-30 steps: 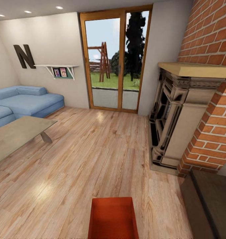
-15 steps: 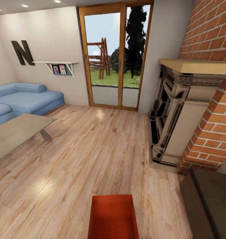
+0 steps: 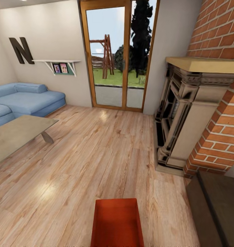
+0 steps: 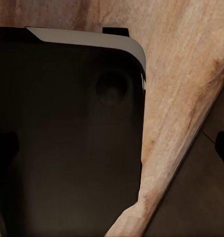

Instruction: Move the two storage containers from the living room to the garage. In the garage, place one container on the floor and stack the other container on top of it (either order is fine).

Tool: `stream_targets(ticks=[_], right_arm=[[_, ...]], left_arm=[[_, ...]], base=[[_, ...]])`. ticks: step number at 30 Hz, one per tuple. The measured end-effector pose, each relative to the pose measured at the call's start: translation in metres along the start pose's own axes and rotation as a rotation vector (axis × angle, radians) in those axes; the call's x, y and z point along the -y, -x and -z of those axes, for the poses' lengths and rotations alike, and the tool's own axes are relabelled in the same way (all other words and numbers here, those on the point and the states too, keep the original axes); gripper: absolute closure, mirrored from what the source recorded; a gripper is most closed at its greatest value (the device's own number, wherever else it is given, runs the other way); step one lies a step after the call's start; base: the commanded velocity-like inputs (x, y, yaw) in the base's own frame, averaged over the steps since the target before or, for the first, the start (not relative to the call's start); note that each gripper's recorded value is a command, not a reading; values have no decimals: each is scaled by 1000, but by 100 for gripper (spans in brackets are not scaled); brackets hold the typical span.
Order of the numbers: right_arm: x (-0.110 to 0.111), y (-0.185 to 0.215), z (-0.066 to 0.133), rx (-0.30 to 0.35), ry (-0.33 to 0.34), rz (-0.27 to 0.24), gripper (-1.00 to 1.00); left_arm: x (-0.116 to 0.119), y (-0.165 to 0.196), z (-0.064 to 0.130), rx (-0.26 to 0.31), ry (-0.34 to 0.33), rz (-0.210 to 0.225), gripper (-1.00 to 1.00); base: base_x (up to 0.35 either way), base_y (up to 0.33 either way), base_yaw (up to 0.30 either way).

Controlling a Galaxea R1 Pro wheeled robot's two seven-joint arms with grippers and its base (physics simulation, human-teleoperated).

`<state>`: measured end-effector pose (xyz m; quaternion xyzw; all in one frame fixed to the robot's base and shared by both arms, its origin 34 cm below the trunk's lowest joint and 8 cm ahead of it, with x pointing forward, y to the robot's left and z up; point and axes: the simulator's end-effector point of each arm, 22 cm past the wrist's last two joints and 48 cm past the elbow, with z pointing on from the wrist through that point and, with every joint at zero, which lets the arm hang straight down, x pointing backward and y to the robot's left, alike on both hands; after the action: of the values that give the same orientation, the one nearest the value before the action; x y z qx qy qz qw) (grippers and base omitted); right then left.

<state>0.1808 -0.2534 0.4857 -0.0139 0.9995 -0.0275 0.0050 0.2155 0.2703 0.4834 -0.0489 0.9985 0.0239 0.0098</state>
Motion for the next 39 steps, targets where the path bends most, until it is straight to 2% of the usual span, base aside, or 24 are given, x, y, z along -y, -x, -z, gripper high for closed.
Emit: stream_targets(ticks=[39], right_arm=[[-1,-25,-2,-64,2,4,-100]], left_arm=[[-3,-26,-4,-64,7,-4,-100]], base=[[0,0,0]])
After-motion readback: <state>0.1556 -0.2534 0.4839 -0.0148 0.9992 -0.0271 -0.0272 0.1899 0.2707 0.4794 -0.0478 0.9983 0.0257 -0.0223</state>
